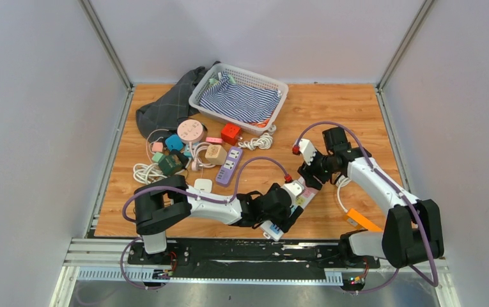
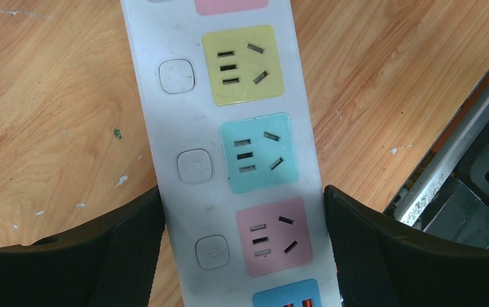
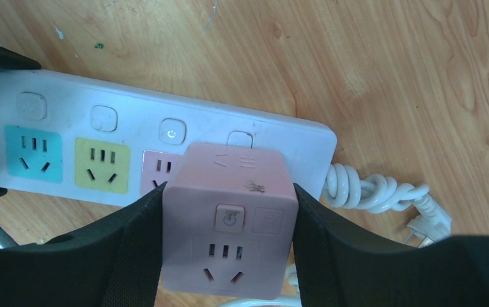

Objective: Pull the plug off the socket
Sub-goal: Remove the plug from the socket.

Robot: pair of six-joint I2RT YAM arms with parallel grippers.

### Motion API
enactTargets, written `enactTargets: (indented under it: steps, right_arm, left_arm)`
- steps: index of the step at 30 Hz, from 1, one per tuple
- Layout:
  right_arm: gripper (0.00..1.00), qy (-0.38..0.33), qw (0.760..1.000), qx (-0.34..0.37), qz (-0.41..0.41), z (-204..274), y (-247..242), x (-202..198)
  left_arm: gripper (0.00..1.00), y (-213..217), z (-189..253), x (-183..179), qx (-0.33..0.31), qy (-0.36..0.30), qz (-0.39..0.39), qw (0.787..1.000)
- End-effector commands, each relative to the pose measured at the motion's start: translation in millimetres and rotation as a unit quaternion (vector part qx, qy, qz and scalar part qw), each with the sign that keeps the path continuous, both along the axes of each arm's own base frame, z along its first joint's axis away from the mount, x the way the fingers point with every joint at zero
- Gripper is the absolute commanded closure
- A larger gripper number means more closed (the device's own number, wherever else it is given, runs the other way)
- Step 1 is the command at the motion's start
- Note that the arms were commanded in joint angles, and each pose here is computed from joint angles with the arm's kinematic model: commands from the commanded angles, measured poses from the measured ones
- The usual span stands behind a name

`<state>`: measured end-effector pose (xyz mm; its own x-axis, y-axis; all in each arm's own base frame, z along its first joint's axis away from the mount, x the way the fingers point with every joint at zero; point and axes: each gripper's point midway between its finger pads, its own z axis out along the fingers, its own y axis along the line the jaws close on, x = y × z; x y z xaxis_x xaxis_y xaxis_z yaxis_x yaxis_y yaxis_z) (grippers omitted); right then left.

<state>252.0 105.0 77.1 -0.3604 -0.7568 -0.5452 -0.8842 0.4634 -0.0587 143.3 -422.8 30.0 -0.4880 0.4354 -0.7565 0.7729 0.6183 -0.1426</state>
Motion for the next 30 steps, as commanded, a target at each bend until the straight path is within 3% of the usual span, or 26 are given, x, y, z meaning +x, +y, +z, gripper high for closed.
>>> enactTargets:
  steps: [1, 10, 16, 23, 27, 30]
  right_arm:
    - [1.00, 0.063, 0.998, -0.005, 0.016, -9, -3, -32]
    - [1.00, 0.071, 0.995, -0.012, -0.072, -14, -36, -15]
    - [1.00, 0.083, 0.996, 0.006, -0.039, -20, -23, -24]
    - [1.00, 0.094, 0.990, 0.045, 0.095, -17, 19, -60]
    - [1.00, 0.081, 0.990, 0.054, 0.101, -10, 22, -60]
    - [1.00, 0.069, 0.995, 0.051, 0.048, -4, 12, -43]
  left_arm:
    - [1.00, 12, -13, 1, 0.035, -0.014, -0.016, 0.999]
    - [1.00, 12, -13, 1, 0.035, -0.014, -0.018, 0.999]
    - [1.00, 11, -13, -1, 0.034, -0.012, -0.023, 0.999]
    - [1.00, 10, -13, -1, 0.033, -0.013, -0.026, 0.999]
    - [1.00, 10, -14, -1, 0.034, -0.012, -0.027, 0.999]
    - [1.00, 11, -13, -2, 0.033, -0.012, -0.026, 0.999]
